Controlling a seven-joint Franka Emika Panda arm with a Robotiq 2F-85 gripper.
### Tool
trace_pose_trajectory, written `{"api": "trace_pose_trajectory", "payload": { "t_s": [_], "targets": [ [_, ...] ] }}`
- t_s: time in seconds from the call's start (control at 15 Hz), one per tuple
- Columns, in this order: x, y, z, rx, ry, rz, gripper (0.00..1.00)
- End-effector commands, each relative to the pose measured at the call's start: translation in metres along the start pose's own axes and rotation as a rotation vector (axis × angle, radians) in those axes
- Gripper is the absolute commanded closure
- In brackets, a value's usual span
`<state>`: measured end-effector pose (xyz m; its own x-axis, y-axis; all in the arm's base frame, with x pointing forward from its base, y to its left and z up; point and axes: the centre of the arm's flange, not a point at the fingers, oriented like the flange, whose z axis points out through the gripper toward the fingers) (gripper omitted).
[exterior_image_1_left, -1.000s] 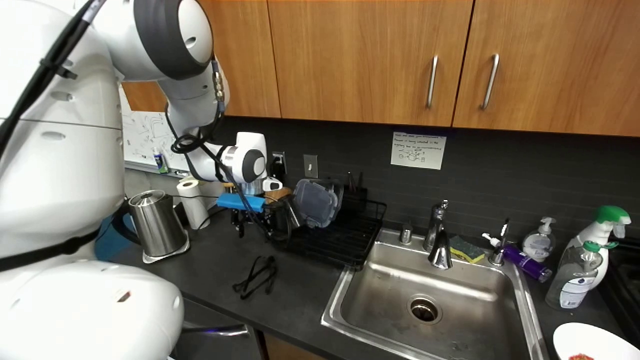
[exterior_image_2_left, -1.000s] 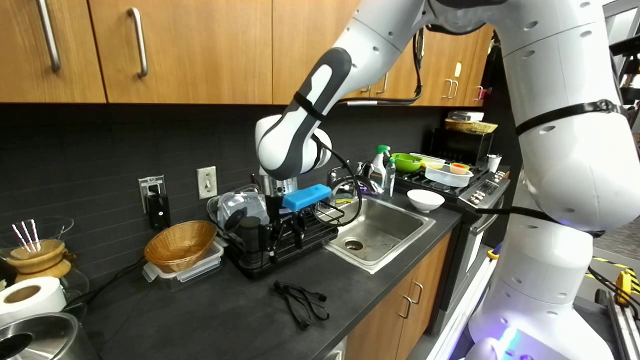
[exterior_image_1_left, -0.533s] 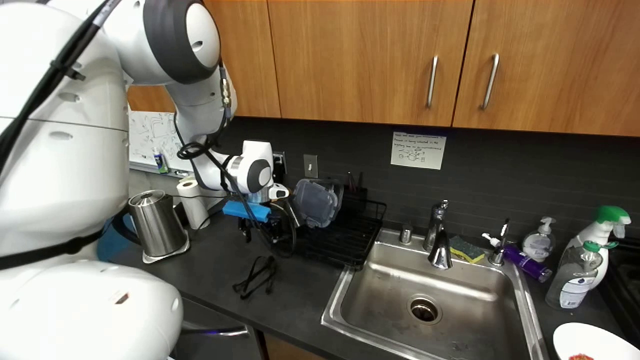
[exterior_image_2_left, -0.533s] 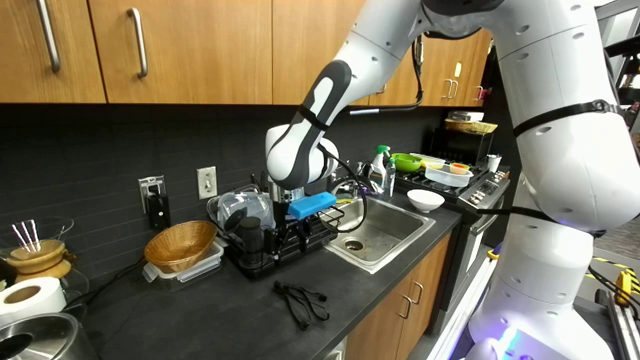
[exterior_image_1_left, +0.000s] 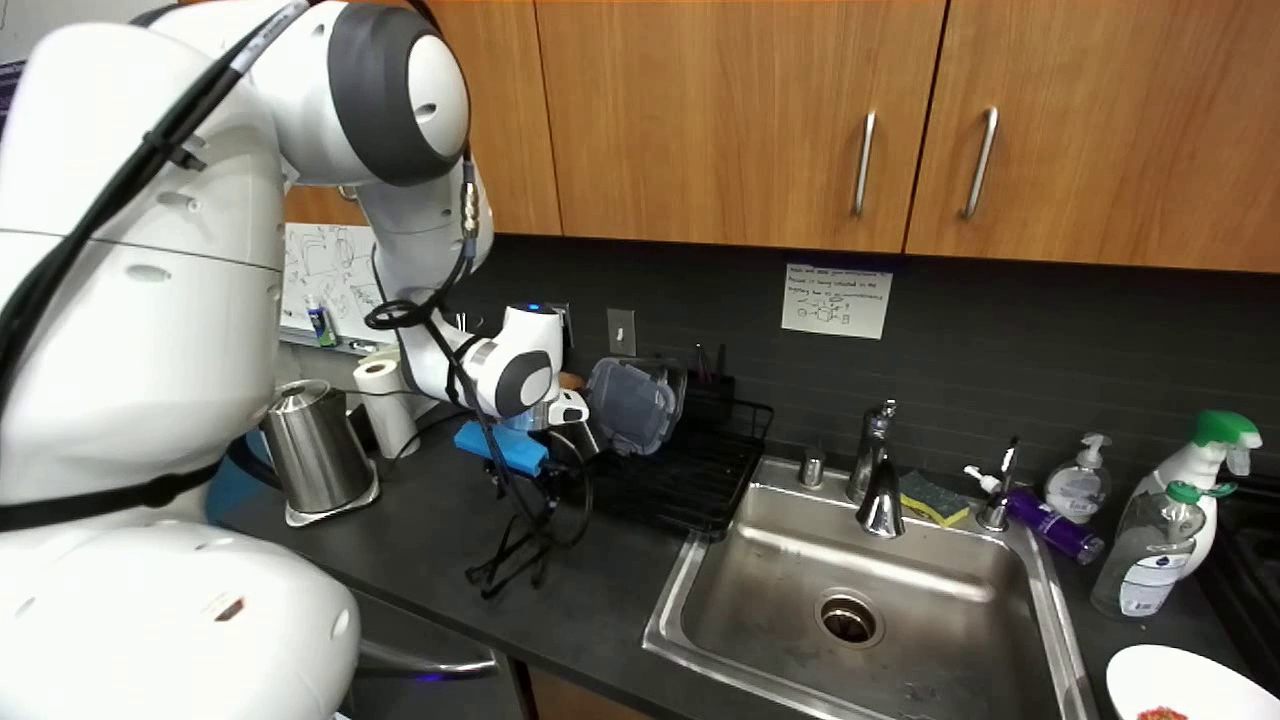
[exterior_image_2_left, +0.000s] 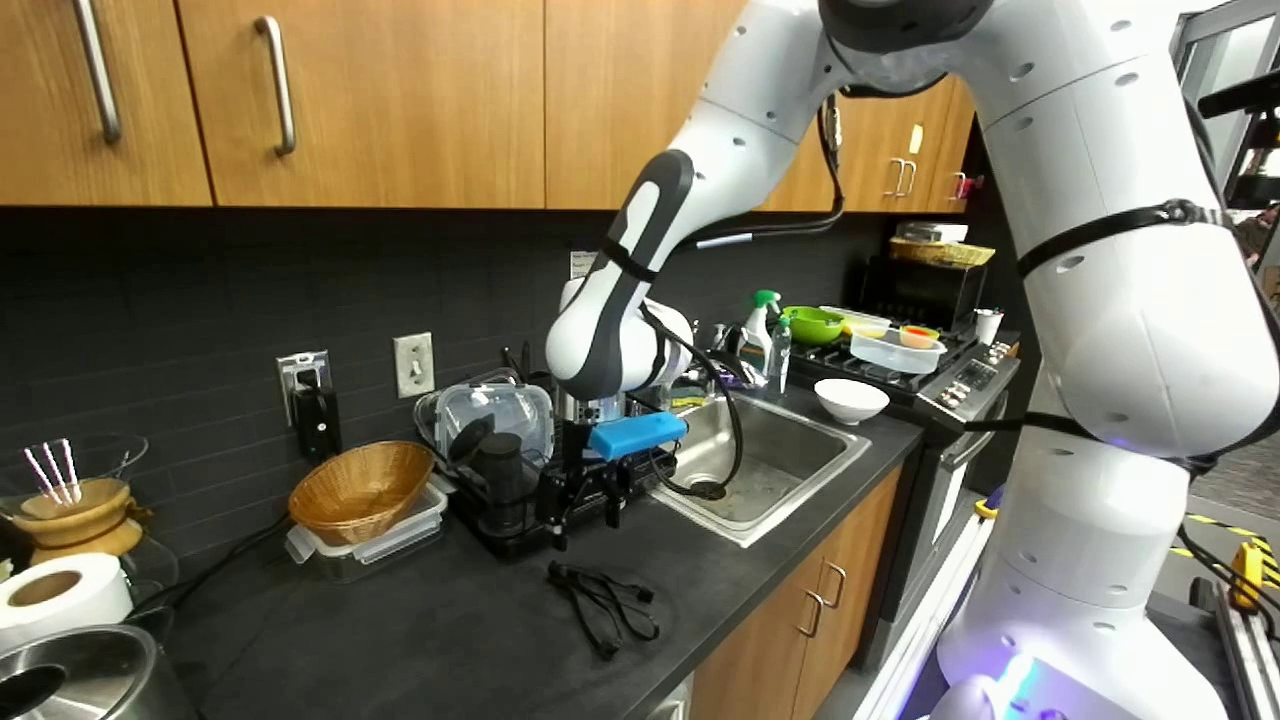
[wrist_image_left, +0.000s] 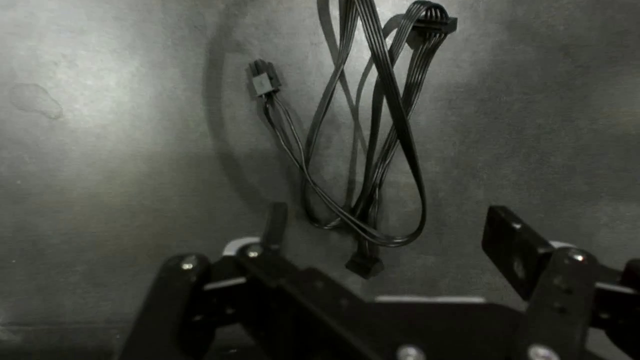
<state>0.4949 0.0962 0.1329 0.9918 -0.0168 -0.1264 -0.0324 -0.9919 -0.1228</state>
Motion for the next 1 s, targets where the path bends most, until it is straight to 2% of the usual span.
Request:
{"api": "trace_pose_trajectory", "payload": {
  "t_s": [0.0,0.47,0.73,0.93],
  "targets": [
    [-0.012,0.016,0.008,0.069,0.031,-0.009,0.00],
    [-0.038,0.052,0.009,0.110,0.037,0.050,0.00],
    [-0.036,0.063,0.008,0.113,0.012,0.051,0.00],
    [-0.025,0.059,-0.003,0.091,0.002,0.013,0.00]
  ]
}}
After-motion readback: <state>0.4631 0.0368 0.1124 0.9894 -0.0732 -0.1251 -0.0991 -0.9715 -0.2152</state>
